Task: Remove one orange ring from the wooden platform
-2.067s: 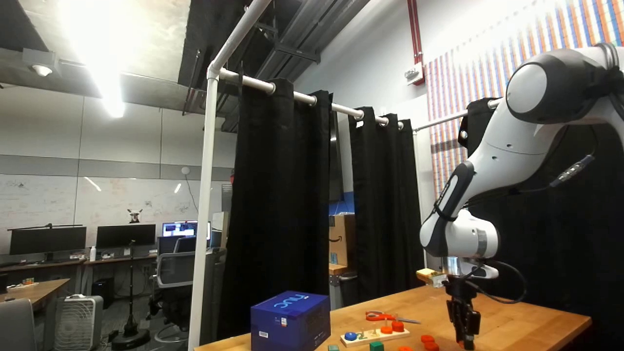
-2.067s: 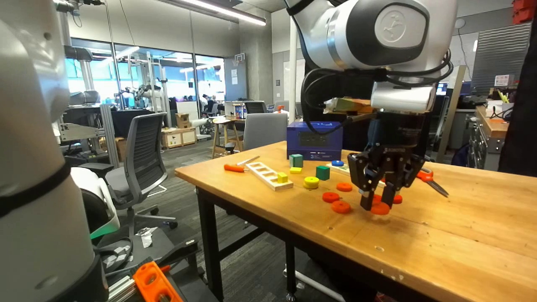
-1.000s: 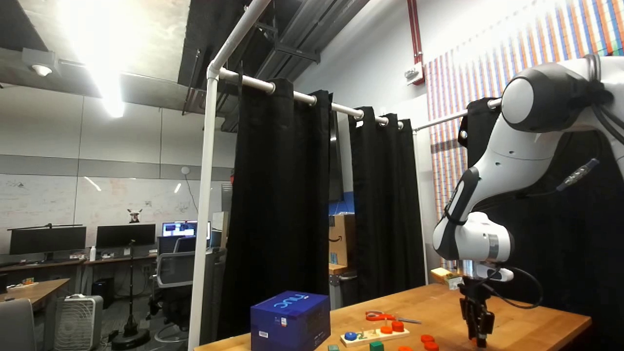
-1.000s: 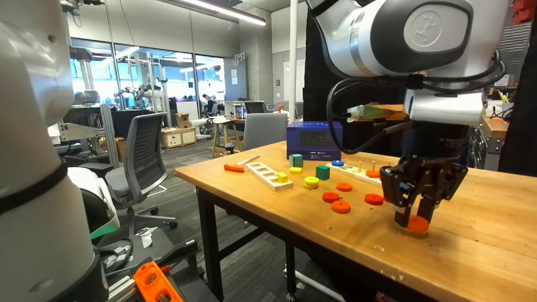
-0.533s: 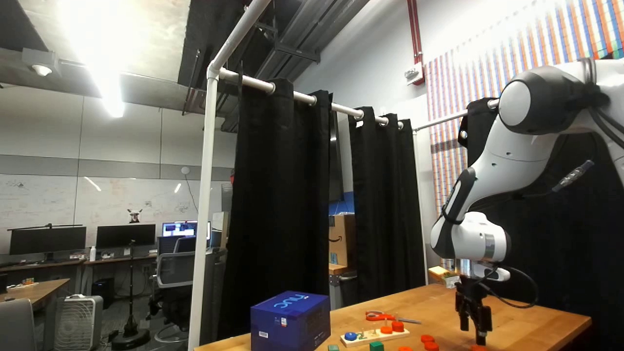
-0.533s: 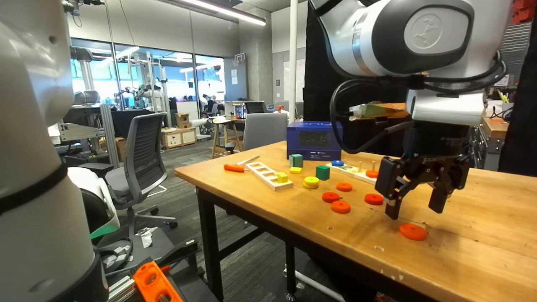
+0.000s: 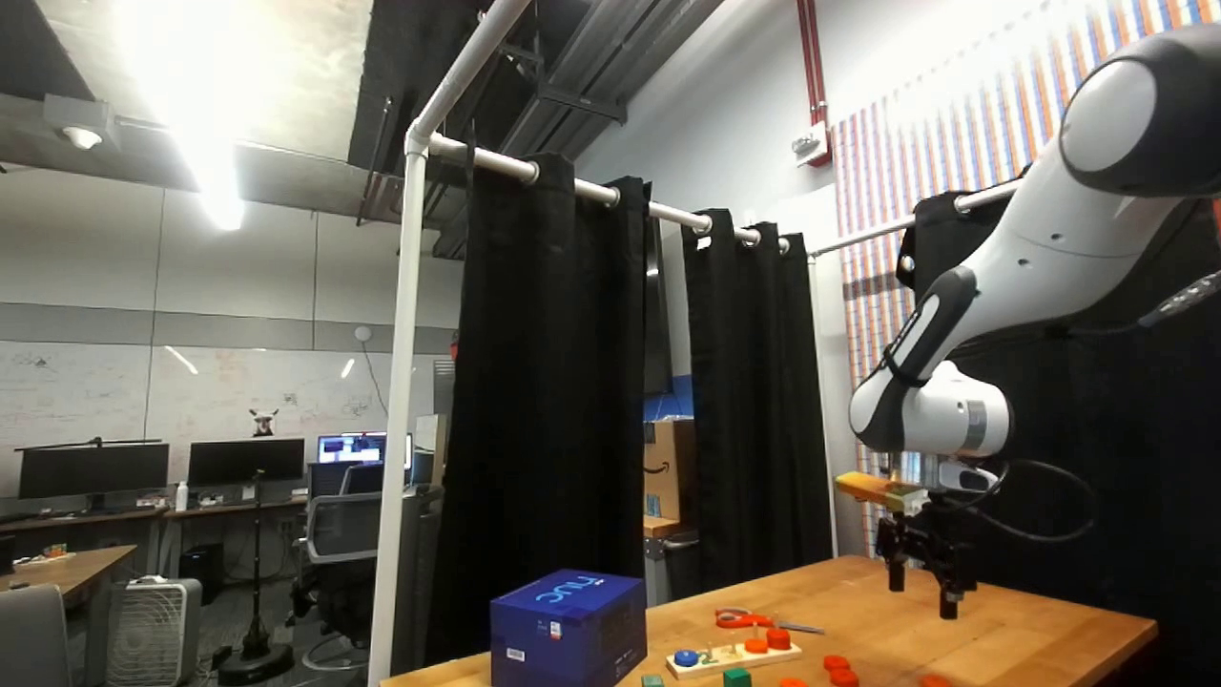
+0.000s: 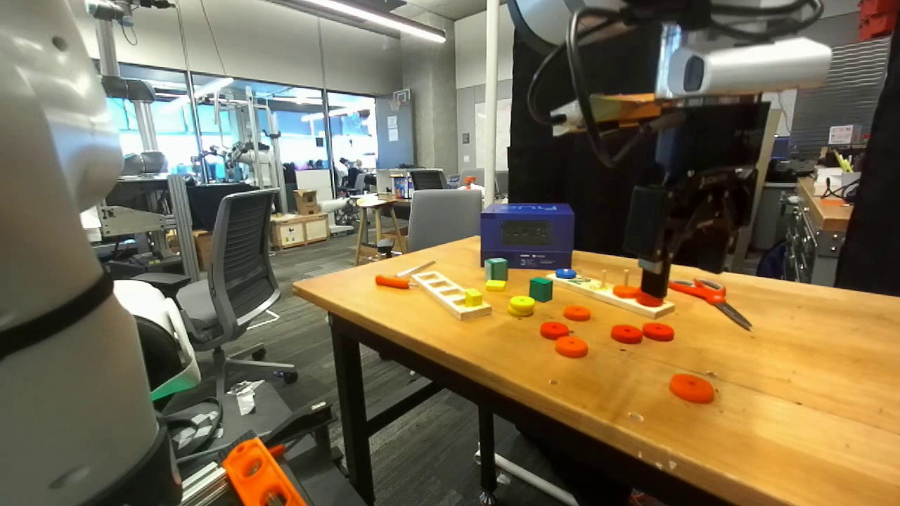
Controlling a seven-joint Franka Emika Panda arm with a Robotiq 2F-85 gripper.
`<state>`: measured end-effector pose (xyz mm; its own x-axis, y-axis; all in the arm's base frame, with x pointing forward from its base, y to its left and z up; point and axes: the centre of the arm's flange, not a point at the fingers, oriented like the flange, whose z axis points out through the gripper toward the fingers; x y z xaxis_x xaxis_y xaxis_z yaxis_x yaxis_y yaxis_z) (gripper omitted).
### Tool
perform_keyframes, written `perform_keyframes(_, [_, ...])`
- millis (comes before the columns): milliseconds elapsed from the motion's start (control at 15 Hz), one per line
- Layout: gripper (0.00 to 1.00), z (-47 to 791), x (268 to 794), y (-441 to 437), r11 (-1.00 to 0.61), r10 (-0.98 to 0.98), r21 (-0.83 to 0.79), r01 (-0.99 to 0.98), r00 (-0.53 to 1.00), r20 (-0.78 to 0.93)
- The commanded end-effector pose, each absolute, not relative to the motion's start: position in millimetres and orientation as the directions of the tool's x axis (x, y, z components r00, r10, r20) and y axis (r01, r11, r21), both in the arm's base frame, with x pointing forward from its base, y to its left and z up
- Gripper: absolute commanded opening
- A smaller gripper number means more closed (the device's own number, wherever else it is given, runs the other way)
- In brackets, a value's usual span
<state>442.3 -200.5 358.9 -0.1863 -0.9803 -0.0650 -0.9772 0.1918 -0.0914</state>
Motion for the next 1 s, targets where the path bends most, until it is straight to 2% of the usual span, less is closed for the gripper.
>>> perform_keyframes(0, [1.0, 424.9, 387.1, -175.8, 0.0, -0.998, -0.135, -0.991, 0.009, -0.067])
perform_keyframes(467, [1.0, 494.5, 308.7, -179.2, -0.372, -0.925, -0.09, -0.924, 0.376, -0.043])
perform_keyframes(933, [1.0, 515.4, 240.0, -188.0, -0.685, -0.727, 0.013, -0.728, 0.683, -0.073])
